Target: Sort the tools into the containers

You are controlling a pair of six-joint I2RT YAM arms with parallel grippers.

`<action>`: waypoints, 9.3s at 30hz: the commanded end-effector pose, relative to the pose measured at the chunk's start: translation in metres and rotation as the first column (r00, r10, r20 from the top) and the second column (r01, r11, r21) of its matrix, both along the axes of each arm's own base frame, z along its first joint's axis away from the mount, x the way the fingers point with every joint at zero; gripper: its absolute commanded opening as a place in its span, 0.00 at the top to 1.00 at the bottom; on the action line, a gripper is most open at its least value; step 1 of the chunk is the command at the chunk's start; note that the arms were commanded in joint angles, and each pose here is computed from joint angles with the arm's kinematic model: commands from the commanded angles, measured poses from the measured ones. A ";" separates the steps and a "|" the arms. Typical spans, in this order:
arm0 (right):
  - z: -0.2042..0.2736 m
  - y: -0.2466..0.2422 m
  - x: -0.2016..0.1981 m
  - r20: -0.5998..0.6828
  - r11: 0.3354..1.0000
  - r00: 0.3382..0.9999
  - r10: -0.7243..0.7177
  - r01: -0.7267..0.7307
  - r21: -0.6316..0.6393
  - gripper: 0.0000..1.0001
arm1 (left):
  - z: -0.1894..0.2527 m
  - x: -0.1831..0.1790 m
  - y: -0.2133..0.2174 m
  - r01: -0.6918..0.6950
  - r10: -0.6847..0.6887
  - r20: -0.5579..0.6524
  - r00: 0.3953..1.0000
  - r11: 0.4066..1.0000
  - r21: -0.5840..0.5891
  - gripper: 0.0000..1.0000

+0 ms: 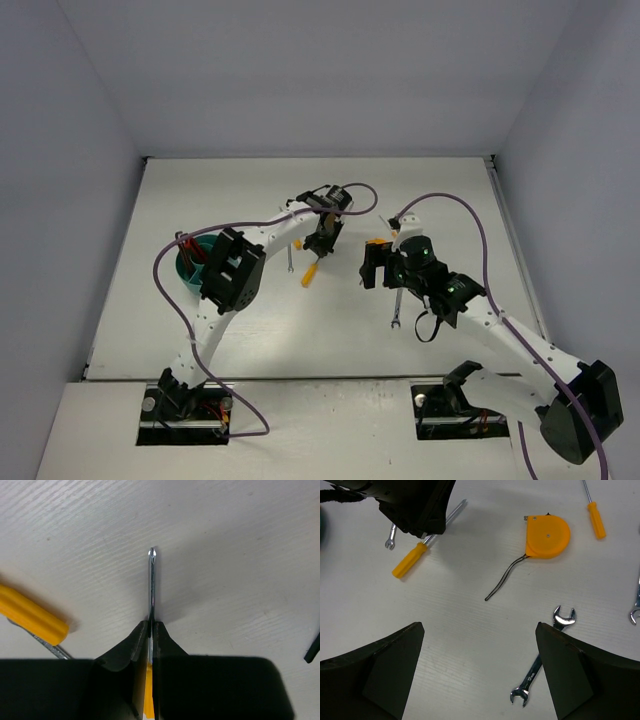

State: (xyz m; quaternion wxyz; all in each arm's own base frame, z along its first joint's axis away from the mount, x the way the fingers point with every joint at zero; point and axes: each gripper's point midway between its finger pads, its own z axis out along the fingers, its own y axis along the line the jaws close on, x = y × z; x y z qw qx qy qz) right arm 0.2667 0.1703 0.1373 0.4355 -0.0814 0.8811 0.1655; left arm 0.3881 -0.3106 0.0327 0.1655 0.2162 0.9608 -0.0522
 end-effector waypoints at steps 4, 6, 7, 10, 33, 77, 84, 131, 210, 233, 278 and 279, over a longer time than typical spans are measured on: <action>0.026 0.000 0.006 0.078 0.998 0.997 -0.021 0.017 0.057 0.08 | 0.167 0.039 0.014 -0.075 0.120 0.378 0.918 0.989 -0.131 1.00; 0.030 0.001 0.006 0.085 0.998 0.996 -0.018 0.012 0.063 0.08 | 0.210 0.042 0.028 -0.093 0.168 0.465 0.869 0.979 -0.180 1.00; 0.030 0.001 0.005 0.086 0.998 0.996 -0.013 0.008 0.063 0.09 | 0.234 0.043 0.037 -0.103 0.203 0.507 0.838 0.971 -0.217 1.00; 0.029 0.002 0.004 0.082 0.998 0.997 -0.008 0.003 0.066 0.08 | 0.287 0.045 0.077 -0.156 0.323 0.604 0.729 0.937 -0.312 1.00; 0.018 0.005 -0.004 0.066 0.997 0.997 0.047 -0.051 0.055 0.08 | 0.255 0.062 0.269 -0.153 0.396 0.764 0.509 0.915 -0.373 1.00; 0.021 0.001 -0.005 0.087 0.998 0.996 0.034 -0.039 0.052 0.08 | 0.181 0.011 0.268 -0.010 0.074 0.762 0.644 0.996 -0.089 0.73; 0.022 0.001 -0.004 0.091 0.998 0.995 0.031 -0.036 0.054 0.08 | 0.235 0.019 0.228 -0.132 0.297 0.703 0.646 0.951 -0.281 0.47; 0.007 0.010 -0.015 0.026 0.993 0.996 0.084 -0.086 0.079 0.07 | 0.014 0.133 0.101 -0.656 0.677 0.147 0.721 0.736 -0.169 0.86; 0.000 0.010 -0.017 0.010 0.993 0.996 0.088 -0.089 0.072 0.07 | 0.214 0.059 0.244 0.410 -0.149 0.891 0.430 0.911 -0.046 1.00; -0.003 0.010 -0.016 0.001 0.994 0.996 0.087 -0.087 0.065 0.07 | 0.182 0.059 0.272 0.289 0.000 0.901 0.433 0.947 -0.138 0.96; -0.008 -0.033 0.069 -0.079 0.989 0.986 -0.144 0.145 0.002 0.14 | 0.312 -0.034 0.315 -0.216 0.588 0.685 0.429 0.804 -0.555 0.30; -0.009 -0.036 0.078 -0.085 0.988 0.984 -0.157 0.157 -0.003 0.17 | 0.300 -0.043 0.314 -0.258 0.601 0.647 0.469 0.794 -0.551 0.30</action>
